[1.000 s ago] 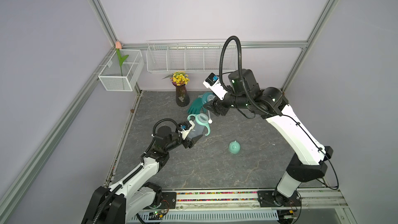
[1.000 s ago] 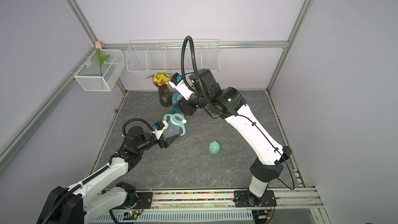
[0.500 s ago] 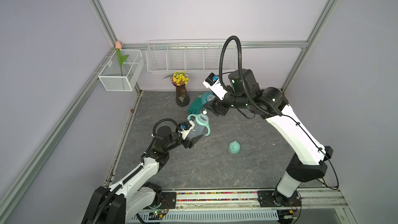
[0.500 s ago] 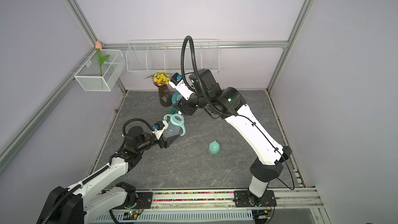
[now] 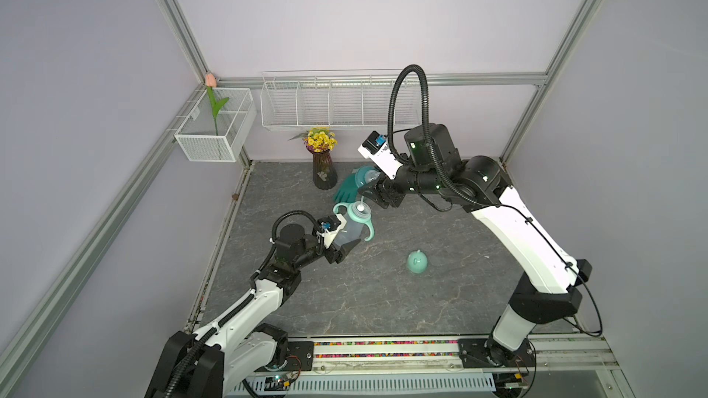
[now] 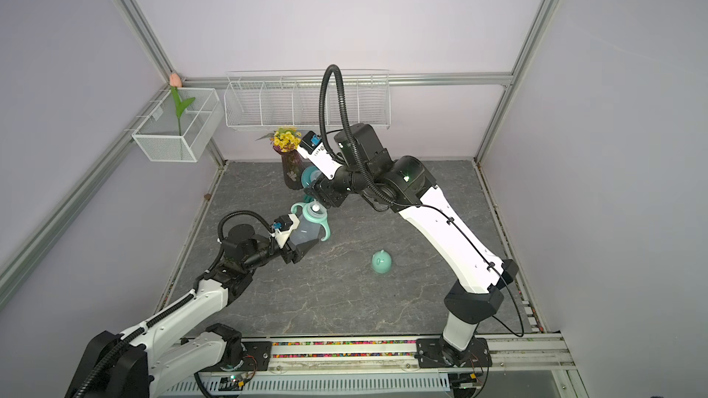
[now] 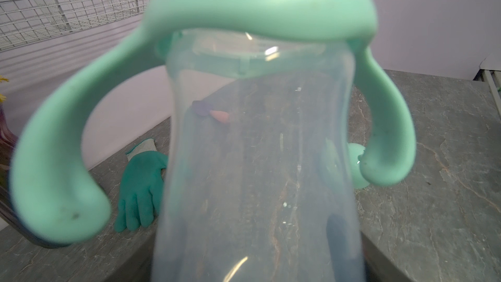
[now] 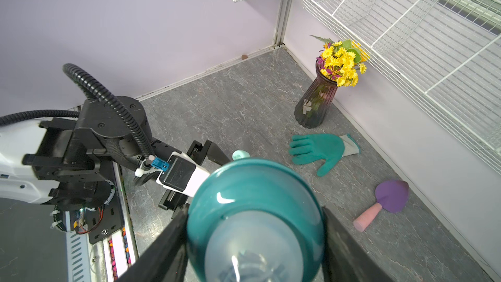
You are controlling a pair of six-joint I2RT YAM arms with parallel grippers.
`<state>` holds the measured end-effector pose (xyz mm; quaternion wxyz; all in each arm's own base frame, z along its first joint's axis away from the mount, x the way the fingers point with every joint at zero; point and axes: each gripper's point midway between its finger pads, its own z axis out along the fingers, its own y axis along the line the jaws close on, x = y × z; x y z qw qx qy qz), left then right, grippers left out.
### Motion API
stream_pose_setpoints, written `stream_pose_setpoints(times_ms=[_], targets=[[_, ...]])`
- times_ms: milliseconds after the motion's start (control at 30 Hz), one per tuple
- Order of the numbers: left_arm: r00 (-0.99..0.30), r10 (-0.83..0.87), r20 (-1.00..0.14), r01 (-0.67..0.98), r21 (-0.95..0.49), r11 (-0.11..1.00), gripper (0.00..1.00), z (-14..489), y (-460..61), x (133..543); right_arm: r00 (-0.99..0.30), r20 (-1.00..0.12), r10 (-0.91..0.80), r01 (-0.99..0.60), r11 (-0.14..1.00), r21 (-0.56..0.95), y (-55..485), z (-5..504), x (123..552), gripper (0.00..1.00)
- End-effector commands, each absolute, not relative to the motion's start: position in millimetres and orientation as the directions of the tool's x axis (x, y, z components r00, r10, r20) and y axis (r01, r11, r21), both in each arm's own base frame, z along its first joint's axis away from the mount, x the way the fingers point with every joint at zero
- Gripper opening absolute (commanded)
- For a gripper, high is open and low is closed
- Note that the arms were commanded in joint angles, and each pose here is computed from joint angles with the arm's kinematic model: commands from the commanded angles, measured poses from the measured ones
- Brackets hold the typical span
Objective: Assemble the baby bottles
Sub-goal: Close the nipple on the baby bottle.
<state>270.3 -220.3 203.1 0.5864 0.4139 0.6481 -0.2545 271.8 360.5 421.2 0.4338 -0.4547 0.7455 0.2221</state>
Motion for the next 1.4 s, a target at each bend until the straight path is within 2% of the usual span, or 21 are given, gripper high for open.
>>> stream_pose_setpoints(times_ms=[0, 167, 300, 767, 1367], targets=[[0.114, 0.213, -0.970, 0.819, 0.213, 0.533, 0.00, 229, -222, 273, -0.205, -0.857, -0.473, -0.887, 0.460, -0.041, 373, 419, 269, 0.43], [0.144, 0.188, -0.971, 0.804, 0.226, 0.550, 0.00, 239, -221, 274, -0.244, -0.826, -0.508, -0.888, 0.459, -0.020, 371, 396, 272, 0.43], [0.179, 0.160, -0.971, 0.801, 0.238, 0.549, 0.00, 251, -221, 272, -0.269, -0.806, -0.527, -0.912, 0.409, 0.037, 369, 385, 265, 0.43], [0.241, 0.102, -0.965, 0.841, 0.260, 0.475, 0.00, 280, -232, 260, -0.327, -0.769, -0.549, -0.939, 0.280, 0.200, 364, 370, 247, 0.44], [0.256, 0.128, -0.958, 0.877, 0.286, 0.386, 0.00, 279, -240, 247, -0.356, -0.710, -0.608, -0.929, 0.314, 0.197, 363, 346, 255, 0.46]])
